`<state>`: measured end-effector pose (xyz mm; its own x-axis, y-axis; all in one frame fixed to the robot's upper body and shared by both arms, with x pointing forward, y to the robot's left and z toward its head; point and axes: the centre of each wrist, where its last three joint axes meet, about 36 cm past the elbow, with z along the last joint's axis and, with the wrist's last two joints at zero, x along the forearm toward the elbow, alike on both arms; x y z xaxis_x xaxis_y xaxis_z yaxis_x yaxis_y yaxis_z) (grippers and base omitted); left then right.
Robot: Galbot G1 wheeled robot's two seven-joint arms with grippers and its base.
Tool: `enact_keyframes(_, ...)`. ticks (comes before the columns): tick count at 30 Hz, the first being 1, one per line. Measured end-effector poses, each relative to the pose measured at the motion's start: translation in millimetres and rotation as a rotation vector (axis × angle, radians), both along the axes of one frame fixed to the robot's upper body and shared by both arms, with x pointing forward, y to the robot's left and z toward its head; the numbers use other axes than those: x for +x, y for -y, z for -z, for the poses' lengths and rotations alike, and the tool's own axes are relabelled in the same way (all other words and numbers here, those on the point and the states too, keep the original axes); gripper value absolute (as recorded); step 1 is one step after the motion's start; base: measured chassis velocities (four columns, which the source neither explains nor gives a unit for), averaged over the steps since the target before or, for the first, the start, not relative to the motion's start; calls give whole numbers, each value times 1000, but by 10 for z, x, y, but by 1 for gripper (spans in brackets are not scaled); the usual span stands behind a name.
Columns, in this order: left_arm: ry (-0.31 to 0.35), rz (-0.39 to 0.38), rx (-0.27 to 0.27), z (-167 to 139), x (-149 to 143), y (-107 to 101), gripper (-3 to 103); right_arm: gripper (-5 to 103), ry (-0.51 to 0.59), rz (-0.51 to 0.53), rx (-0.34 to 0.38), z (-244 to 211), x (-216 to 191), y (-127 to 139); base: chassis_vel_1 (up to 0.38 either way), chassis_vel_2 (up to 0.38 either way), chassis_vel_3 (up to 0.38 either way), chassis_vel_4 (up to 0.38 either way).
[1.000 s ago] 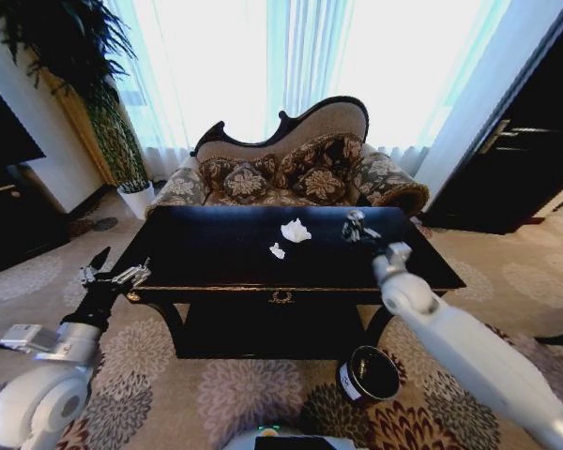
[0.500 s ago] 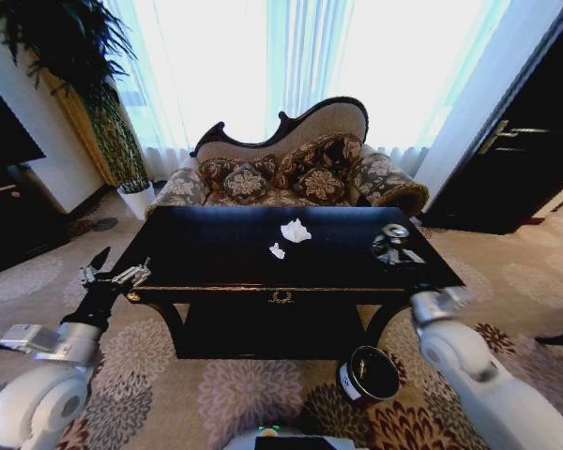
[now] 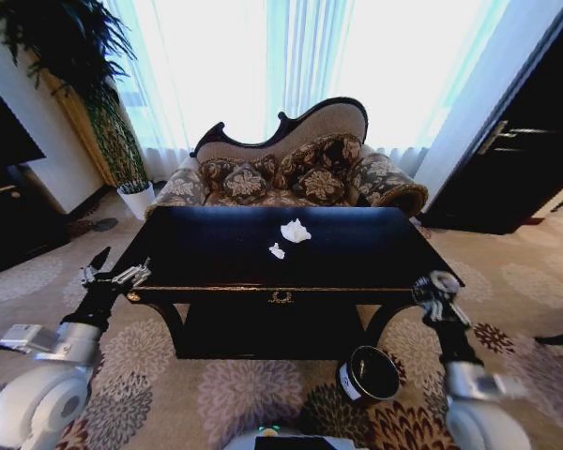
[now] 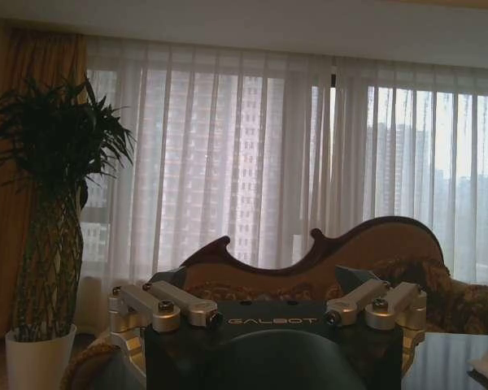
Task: Move to the front of the table and place the trash on the table into the trash bin.
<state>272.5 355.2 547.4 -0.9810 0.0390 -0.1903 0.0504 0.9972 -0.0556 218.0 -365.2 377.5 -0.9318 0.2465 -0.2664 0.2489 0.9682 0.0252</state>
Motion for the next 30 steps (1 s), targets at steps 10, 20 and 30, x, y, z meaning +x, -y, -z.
enact_keyframes(10,0,0,0,0,0,0,100,0,-97,48,76,736,-166,-232,0,0,0,0)
enact_keyframes(20,0,0,0,0,0,0,100,0,-251,18,209,1186,-77,-597,0,0,0,0)
enact_keyframes(30,0,0,0,0,0,0,100,0,-454,26,186,1777,225,-433,0,0,0,0)
